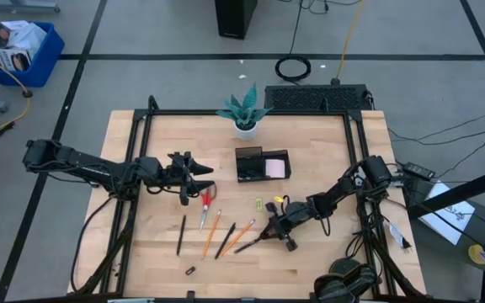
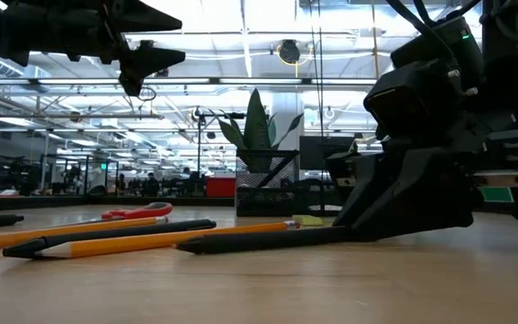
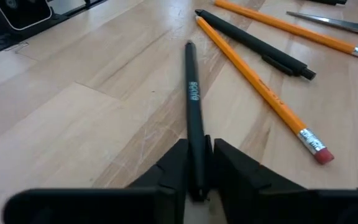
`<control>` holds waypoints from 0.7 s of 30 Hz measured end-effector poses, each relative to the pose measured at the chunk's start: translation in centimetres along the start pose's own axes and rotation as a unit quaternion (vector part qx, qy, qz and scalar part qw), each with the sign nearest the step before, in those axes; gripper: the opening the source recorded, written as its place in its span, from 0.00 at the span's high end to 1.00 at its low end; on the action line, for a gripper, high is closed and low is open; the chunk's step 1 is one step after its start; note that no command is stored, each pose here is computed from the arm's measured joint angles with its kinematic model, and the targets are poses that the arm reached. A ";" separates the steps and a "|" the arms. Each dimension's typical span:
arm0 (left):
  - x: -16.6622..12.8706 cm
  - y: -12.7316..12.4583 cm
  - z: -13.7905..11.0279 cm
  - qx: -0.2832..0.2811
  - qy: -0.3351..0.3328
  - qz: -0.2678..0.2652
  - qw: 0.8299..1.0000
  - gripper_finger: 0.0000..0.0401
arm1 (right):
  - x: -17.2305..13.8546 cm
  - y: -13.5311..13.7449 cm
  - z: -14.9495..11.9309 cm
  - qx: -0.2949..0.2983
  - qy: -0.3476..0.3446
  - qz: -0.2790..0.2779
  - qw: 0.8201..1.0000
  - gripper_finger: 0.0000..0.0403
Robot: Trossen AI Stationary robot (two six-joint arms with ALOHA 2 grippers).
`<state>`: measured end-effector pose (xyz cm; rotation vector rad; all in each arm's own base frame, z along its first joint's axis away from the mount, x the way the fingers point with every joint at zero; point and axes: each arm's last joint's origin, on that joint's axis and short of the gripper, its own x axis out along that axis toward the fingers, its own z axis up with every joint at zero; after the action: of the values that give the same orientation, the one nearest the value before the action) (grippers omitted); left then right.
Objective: Pick and place office supplies into organizer
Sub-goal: Put the black pen into the black desk organizer
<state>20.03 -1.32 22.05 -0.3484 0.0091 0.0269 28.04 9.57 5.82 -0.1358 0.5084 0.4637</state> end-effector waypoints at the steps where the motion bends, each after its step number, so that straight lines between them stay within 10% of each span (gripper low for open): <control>1: 0.0 0.0 0.0 0.000 0.000 0.000 1.000 0.40 | 0.0 0.0 0.0 0.000 0.000 0.000 1.000 0.87; 21: 0.0 0.3 -0.8 -0.151 0.041 0.016 0.988 0.40 | -0.3 -0.1 1.3 0.003 -0.060 -0.006 0.998 0.90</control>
<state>19.98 -1.35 21.20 -0.6517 0.0923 0.0467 28.45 9.69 7.14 -0.1049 0.3908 0.4550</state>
